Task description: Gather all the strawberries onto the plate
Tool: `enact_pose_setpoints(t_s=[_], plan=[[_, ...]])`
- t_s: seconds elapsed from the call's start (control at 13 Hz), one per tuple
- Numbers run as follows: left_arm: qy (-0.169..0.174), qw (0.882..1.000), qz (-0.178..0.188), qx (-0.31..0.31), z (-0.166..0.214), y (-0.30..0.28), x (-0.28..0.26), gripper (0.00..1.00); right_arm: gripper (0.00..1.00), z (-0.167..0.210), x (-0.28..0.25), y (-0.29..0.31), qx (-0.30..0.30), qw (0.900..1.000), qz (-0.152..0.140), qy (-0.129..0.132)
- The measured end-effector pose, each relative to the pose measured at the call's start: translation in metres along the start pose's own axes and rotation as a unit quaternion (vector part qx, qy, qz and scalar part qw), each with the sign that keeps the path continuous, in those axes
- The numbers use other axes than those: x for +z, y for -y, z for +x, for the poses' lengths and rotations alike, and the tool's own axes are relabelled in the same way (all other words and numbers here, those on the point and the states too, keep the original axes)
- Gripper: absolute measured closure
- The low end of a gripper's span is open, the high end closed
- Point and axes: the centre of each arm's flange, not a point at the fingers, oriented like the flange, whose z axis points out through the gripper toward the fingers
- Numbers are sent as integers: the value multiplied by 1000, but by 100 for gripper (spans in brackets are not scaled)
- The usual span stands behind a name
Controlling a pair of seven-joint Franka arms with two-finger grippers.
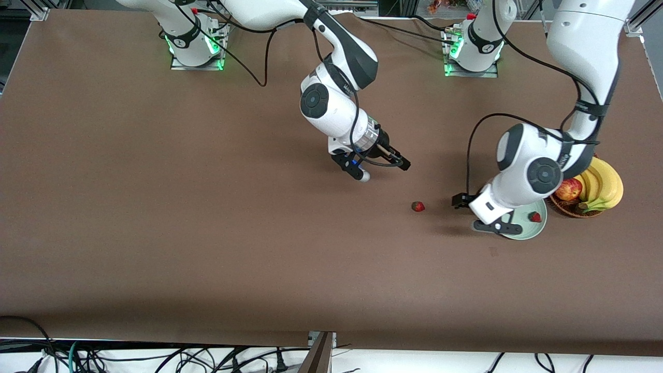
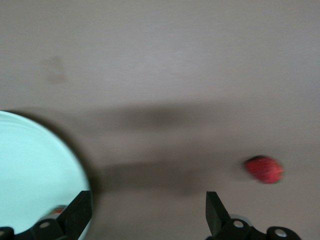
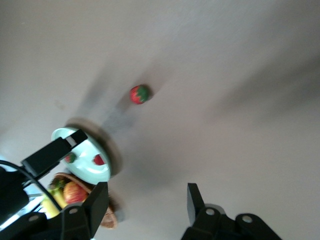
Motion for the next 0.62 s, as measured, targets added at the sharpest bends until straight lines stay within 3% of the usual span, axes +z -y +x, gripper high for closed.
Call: enact_pose_setpoints(t_s=[0.15,0.31,0.62], plan=[[-4,1000,-1,-19,0,-41,0,0,25,15,-21,2,-12,1000,-29,-1],[-6,1000,-3,-28,0,-79,6,0,11,32,-43,2,-34,998,-57,6],[-4,1000,-7,-18,4,-114,25,0,2,74,-86,-4,-77,991,-102,39]])
